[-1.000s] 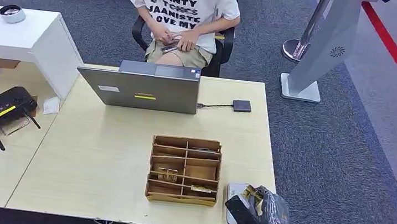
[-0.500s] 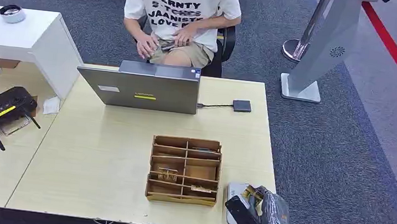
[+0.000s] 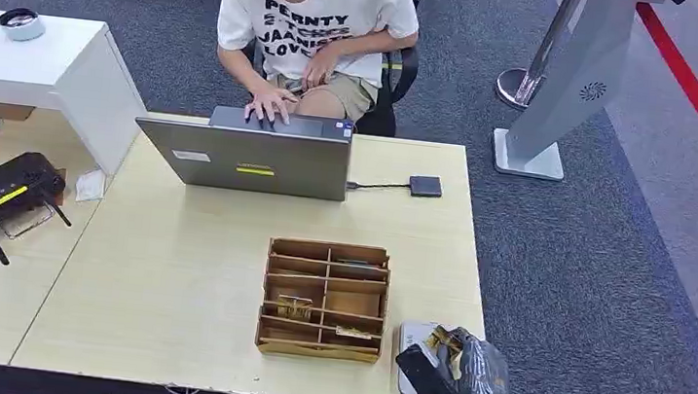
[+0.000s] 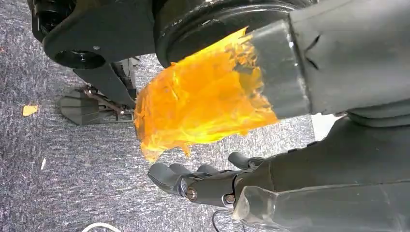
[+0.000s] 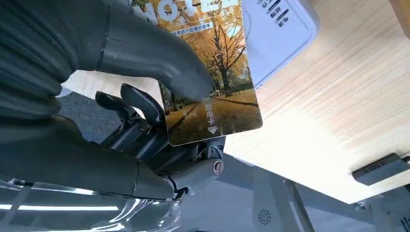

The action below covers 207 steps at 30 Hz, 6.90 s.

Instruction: Pass the card to the sensor for recognition and then transmit it.

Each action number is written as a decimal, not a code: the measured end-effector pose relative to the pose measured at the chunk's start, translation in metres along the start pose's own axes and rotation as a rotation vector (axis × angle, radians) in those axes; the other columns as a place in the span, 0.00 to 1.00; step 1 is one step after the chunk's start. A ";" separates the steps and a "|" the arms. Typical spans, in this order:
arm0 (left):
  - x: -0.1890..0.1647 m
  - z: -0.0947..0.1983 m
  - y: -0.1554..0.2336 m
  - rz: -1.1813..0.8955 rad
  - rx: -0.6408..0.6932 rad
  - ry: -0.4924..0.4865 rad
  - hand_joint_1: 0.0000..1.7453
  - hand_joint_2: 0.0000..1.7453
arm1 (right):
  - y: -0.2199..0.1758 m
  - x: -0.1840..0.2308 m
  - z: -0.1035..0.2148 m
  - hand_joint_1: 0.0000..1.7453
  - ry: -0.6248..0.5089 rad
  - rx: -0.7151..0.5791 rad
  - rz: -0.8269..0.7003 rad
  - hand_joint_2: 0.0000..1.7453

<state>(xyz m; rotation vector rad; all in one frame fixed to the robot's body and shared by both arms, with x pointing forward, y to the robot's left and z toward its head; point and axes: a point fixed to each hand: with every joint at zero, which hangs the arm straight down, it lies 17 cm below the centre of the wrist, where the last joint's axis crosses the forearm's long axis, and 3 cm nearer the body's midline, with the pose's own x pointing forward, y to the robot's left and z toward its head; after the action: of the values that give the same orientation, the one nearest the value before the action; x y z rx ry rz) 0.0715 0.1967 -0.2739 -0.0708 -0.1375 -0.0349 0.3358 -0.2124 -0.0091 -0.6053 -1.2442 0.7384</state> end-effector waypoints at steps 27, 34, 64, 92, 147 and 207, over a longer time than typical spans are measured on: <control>0.000 0.000 0.000 -0.003 0.002 0.000 0.00 0.00 | 0.002 0.000 0.001 1.00 -0.002 0.003 -0.001 1.00; 0.000 0.000 0.000 -0.003 0.002 0.001 0.00 0.00 | 0.001 0.000 0.001 1.00 -0.002 0.003 0.001 1.00; -0.007 0.001 0.000 0.015 -0.041 0.008 0.00 0.00 | -0.001 -0.002 0.001 1.00 -0.003 -0.011 0.000 1.00; -0.046 0.012 0.013 0.154 -0.175 0.028 0.00 0.00 | -0.086 0.054 0.027 1.00 -0.277 -0.404 -0.107 1.00; 0.007 0.000 -0.005 -0.171 -0.011 0.004 0.00 0.00 | -0.282 0.258 0.081 1.00 -0.860 -1.062 -0.179 1.00; 0.034 0.003 -0.019 -0.313 -0.036 0.008 0.00 0.00 | -0.182 0.323 -0.036 0.00 -0.860 -0.776 0.334 1.00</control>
<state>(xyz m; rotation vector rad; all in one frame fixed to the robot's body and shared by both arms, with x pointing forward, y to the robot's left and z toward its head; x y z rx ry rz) 0.1037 0.1774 -0.2649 -0.0845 -0.1391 -0.3501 0.4494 -0.0775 0.3188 -1.2164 -2.3042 0.8114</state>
